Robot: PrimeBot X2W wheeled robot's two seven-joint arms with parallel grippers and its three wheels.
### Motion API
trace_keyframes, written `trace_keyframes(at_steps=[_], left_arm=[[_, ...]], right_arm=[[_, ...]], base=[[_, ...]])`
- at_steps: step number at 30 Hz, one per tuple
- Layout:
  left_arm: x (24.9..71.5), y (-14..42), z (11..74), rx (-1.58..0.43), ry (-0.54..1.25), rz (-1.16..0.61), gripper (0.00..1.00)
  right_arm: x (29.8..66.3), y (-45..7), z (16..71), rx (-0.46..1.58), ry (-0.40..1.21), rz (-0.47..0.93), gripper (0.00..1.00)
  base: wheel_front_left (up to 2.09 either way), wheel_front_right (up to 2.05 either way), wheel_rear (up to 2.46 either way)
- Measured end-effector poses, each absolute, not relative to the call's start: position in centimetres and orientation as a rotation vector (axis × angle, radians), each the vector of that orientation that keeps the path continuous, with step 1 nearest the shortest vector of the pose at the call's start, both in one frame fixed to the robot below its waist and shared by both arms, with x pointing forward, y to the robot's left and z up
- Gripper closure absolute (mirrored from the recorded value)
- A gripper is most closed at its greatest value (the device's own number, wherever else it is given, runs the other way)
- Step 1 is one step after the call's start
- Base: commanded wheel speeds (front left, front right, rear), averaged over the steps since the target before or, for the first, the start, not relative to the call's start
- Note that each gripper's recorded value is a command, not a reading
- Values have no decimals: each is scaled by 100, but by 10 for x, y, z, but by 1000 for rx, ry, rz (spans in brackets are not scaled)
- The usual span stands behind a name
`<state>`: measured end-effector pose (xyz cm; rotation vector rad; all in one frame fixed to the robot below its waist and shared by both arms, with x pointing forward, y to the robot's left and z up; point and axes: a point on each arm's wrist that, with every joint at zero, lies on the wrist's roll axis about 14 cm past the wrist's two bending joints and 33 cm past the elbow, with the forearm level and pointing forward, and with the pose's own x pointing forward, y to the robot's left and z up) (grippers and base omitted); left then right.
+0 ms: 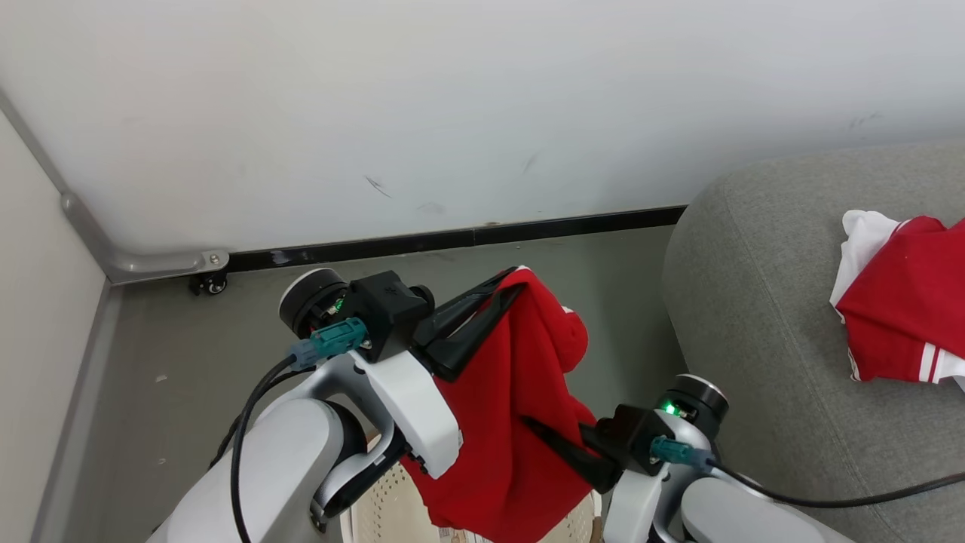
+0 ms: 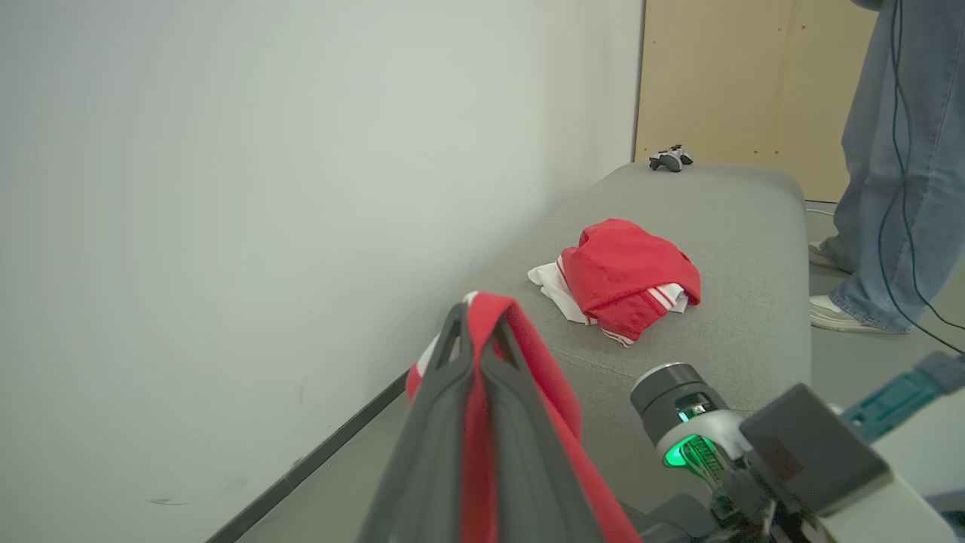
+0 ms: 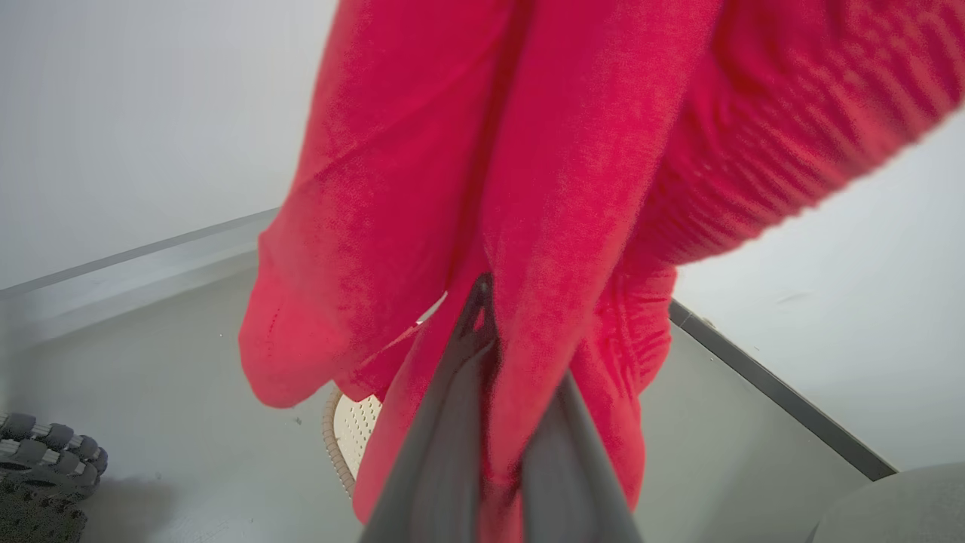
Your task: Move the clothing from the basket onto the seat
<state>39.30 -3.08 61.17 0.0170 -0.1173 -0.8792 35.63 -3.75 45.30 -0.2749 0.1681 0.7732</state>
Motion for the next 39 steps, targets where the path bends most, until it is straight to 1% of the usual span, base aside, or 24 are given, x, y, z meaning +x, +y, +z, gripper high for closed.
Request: trace_keyframes(at_steps=[4, 13, 19, 20, 21, 23, 24, 27, 28, 29, 30, 39], left_arm=[[401, -25, 609, -15, -111, -845, 100], [407, -23, 583, -66, -63, -804, 100], [409, -30, 575, -108, -55, -797, 100], [408, -31, 573, -116, -52, -795, 89], [408, -32, 571, -121, -48, -797, 86], [407, -35, 568, -132, -46, -800, 83], [407, -36, 567, -137, -46, -798, 79], [407, -37, 562, -145, -37, -794, 57], [407, -37, 560, -147, -35, -794, 38], [407, -38, 558, -147, -30, -794, 8], [407, -38, 558, -150, -33, -793, 0], [408, -36, 557, -153, -54, -781, 0]], right_arm=[[365, -56, 458, -226, 166, 707, 100], [386, -123, 472, -107, 152, 484, 100], [392, -148, 485, -15, 113, 383, 100], [394, -152, 489, 2, 101, 368, 100], [396, -155, 494, 16, 88, 354, 100], [399, -161, 502, 40, 61, 331, 100], [400, -164, 506, 52, 50, 320, 100], [400, -170, 509, 68, 36, 302, 100], [400, -172, 511, 72, 30, 295, 100], [401, -173, 513, 76, 23, 289, 100], [402, -175, 515, 79, 16, 283, 100], [403, -217, 526, 100, -29, 160, 100]], base=[[0, 0, 0], [0, 0, 0], [0, 0, 0], [0, 0, 0], [0, 0, 0], [0, 0, 0], [0, 0, 0], [0, 0, 0], [0, 0, 0], [0, 0, 0], [0, 0, 0], [0, 0, 0]])
